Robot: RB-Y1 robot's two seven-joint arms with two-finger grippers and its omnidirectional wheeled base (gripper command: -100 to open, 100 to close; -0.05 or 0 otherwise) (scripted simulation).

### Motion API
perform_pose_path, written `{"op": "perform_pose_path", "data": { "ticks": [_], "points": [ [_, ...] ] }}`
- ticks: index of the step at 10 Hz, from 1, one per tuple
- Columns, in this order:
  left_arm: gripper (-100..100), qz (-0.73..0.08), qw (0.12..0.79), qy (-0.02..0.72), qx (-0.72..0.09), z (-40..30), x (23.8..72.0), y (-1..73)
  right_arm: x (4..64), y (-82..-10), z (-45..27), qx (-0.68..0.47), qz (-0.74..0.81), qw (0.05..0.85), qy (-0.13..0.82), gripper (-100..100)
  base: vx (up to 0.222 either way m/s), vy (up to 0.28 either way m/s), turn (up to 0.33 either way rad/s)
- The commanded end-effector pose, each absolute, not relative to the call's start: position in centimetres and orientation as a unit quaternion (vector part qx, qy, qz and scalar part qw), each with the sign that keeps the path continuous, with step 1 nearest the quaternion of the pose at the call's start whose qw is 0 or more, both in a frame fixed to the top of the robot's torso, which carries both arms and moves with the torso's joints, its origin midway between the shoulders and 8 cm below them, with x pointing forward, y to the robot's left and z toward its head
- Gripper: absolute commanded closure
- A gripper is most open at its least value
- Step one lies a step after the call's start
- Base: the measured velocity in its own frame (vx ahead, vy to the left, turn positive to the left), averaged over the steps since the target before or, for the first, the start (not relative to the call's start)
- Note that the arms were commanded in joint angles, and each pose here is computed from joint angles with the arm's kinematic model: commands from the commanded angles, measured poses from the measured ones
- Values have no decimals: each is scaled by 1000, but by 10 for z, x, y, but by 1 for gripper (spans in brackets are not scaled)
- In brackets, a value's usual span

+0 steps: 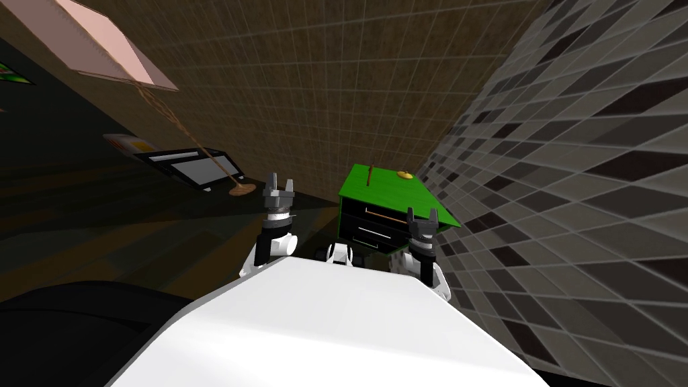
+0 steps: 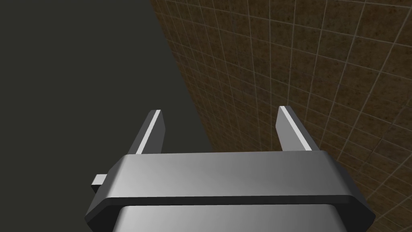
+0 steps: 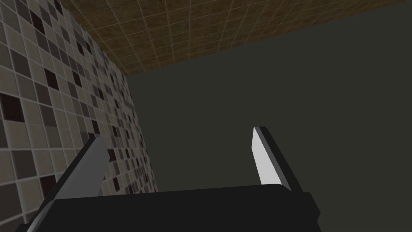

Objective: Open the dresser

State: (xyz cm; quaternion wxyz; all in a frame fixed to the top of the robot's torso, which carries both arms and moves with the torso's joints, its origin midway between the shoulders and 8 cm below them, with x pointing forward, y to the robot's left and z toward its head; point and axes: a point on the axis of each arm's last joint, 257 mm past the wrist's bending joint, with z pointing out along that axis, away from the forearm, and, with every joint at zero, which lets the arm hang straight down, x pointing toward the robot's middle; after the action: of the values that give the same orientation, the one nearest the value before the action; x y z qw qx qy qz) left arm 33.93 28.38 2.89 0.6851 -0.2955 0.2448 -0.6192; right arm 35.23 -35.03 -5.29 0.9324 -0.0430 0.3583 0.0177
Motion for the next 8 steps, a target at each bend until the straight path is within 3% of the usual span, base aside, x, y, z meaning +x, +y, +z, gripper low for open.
{"op": "perform_pose_path", "data": {
  "ticks": [1, 8],
  "points": [
    [0, -619, 685, 245, -296, 29, 339, 284, 351, -363, -63, -57, -31, 930, 361, -100, 41, 64, 40],
    [0, -619, 685, 245, -296, 29, 339, 284, 344, -387, -85, -89, -143, 916, 365, -100, 29, 39, 31]
  ]
}}
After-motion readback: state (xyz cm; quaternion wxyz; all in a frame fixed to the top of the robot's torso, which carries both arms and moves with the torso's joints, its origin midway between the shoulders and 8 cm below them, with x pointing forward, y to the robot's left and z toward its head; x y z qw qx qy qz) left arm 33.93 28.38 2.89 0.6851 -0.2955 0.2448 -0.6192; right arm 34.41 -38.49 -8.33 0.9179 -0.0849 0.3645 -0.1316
